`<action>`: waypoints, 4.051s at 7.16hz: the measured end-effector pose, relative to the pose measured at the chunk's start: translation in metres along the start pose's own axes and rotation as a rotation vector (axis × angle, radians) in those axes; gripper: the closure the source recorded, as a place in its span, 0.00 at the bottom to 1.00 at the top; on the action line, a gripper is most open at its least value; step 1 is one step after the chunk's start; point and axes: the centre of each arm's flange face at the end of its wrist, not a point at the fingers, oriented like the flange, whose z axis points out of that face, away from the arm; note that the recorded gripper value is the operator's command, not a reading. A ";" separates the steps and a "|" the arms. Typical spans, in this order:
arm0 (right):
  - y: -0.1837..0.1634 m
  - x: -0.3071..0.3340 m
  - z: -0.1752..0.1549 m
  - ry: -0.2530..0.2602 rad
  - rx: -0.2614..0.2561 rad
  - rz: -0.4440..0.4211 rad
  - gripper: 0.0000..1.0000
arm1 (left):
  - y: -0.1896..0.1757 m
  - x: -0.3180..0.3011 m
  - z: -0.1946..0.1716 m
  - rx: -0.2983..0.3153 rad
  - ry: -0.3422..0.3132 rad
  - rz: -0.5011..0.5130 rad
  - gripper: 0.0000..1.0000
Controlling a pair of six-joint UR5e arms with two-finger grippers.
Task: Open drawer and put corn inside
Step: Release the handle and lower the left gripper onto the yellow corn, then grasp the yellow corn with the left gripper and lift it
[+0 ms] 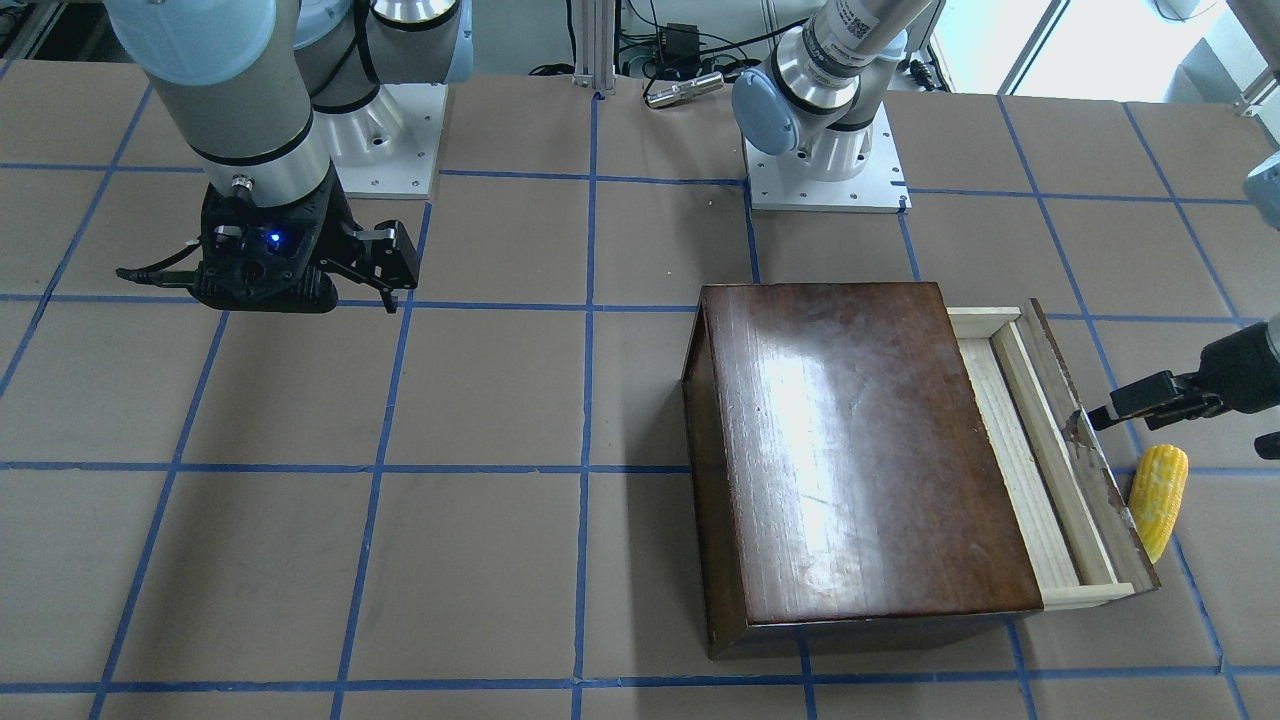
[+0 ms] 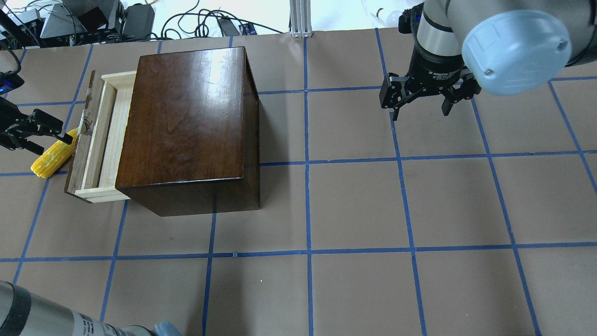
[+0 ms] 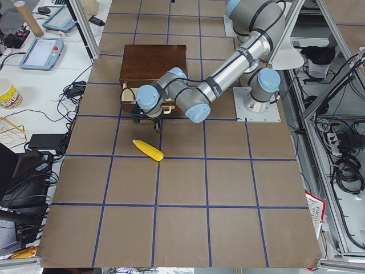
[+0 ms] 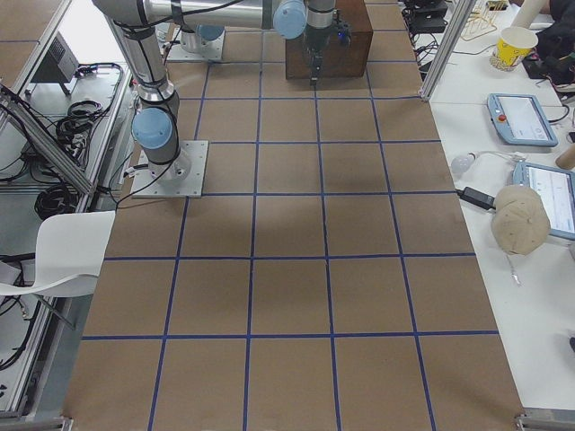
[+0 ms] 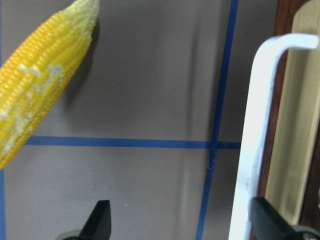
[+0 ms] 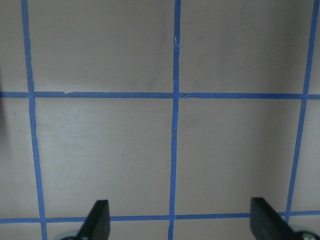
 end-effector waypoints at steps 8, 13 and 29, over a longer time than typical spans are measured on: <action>0.000 0.000 0.000 0.000 -0.001 0.000 0.00 | -0.038 -0.066 0.045 -0.075 -0.306 0.502 0.00; 0.000 0.000 0.000 0.000 -0.001 0.000 0.00 | -0.053 -0.080 0.086 -0.077 -0.285 0.673 0.00; 0.000 0.000 0.000 -0.001 -0.001 0.000 0.00 | -0.032 -0.029 -0.019 -0.032 -0.362 0.681 1.00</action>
